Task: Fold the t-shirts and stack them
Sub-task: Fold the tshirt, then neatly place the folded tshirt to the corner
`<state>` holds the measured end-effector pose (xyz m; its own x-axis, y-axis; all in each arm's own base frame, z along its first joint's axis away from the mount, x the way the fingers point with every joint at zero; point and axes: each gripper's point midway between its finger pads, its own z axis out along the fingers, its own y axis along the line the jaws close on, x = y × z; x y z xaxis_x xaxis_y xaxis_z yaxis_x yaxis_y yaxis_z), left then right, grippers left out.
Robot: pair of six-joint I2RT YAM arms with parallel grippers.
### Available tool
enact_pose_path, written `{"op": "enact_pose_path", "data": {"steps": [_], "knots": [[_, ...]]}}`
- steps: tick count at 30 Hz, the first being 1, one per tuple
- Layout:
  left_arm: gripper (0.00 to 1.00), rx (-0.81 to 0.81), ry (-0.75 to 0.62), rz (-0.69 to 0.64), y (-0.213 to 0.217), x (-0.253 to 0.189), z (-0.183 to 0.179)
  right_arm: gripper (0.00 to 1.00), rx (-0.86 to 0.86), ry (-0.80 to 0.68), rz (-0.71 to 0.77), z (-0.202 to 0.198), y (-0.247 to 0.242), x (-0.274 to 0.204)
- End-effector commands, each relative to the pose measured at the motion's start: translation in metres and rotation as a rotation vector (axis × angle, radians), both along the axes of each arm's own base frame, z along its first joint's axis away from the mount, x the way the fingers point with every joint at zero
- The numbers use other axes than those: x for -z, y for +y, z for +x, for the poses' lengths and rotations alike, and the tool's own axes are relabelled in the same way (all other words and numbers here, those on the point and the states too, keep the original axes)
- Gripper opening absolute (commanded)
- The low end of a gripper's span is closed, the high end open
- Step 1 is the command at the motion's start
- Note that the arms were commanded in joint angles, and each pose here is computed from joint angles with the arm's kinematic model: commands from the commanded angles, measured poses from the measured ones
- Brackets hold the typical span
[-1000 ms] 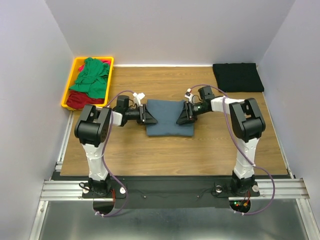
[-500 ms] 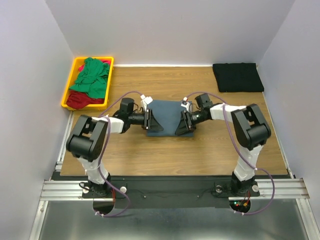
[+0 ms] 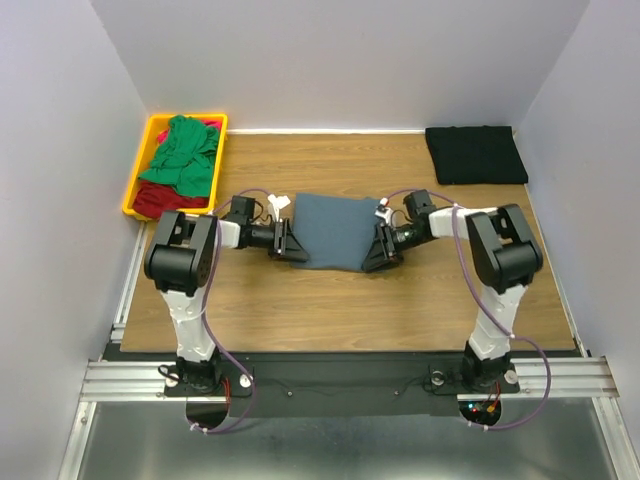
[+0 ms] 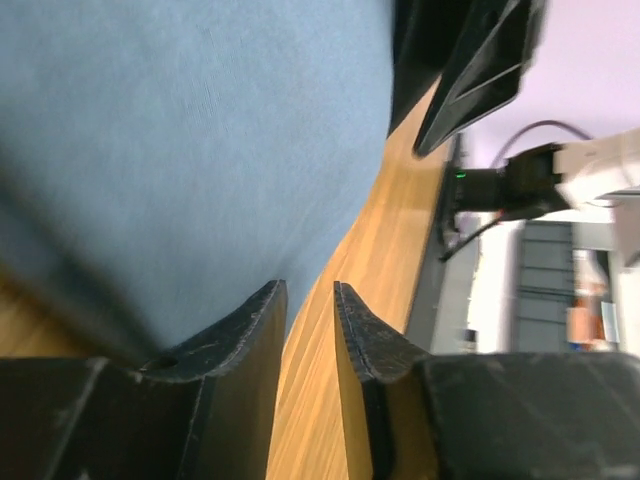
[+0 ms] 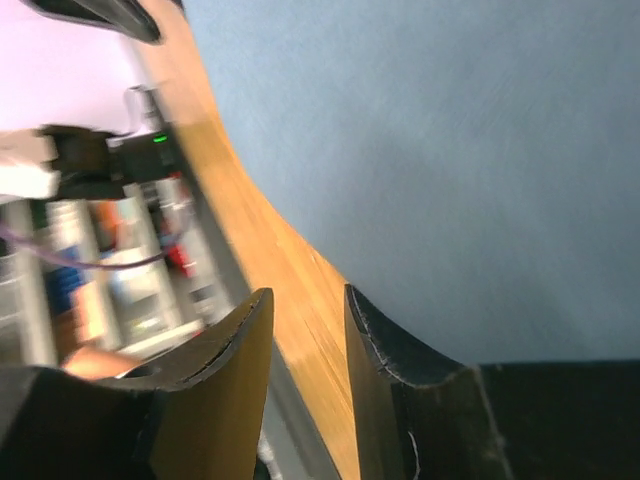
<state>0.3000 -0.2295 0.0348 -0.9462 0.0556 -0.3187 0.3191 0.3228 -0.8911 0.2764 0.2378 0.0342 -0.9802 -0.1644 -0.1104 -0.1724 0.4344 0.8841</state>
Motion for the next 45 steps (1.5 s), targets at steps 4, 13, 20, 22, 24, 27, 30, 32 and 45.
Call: {"op": "enact_pose_path", "data": {"steps": [4, 13, 20, 22, 24, 27, 30, 32, 45], "knots": [[0.46, 0.011, -0.641, 0.296, 0.025, -0.089, 0.042, 0.48, 0.092, -0.39, -0.045, 0.02, -0.023, -0.104], [0.67, 0.204, -1.359, 0.564, -0.025, -0.154, 0.006, 0.81, 0.352, -0.413, -0.267, 0.029, -0.077, -0.096], [0.63, 0.492, -1.609, 0.575, -0.099, -0.12, -0.044, 0.91, 0.576, -0.277, -0.329, 0.05, -0.116, -0.079], [0.6, 0.537, -1.65, 0.561, -0.118, -0.112, -0.056, 0.91, 0.605, -0.239, -0.313, 0.053, -0.117, -0.076], [0.56, 0.584, -1.66, 0.564, -0.132, -0.094, -0.062, 0.91, 0.615, -0.213, -0.288, 0.054, -0.113, -0.077], [0.53, 0.615, -1.679, 0.582, -0.144, -0.076, -0.056, 0.91, 0.637, -0.165, -0.286, 0.053, -0.113, -0.068], [0.51, 0.648, -1.687, 0.605, -0.153, -0.061, -0.048, 0.91, 0.652, -0.119, -0.281, 0.053, -0.112, -0.06], [0.5, 0.67, -1.678, 0.618, -0.156, -0.048, -0.046, 0.91, 0.658, -0.103, -0.275, 0.054, -0.111, -0.057], [0.37, 0.702, -1.696, 0.687, -0.164, -0.007, -0.027, 0.93, 0.666, -0.033, -0.239, 0.049, -0.105, -0.037]]}}
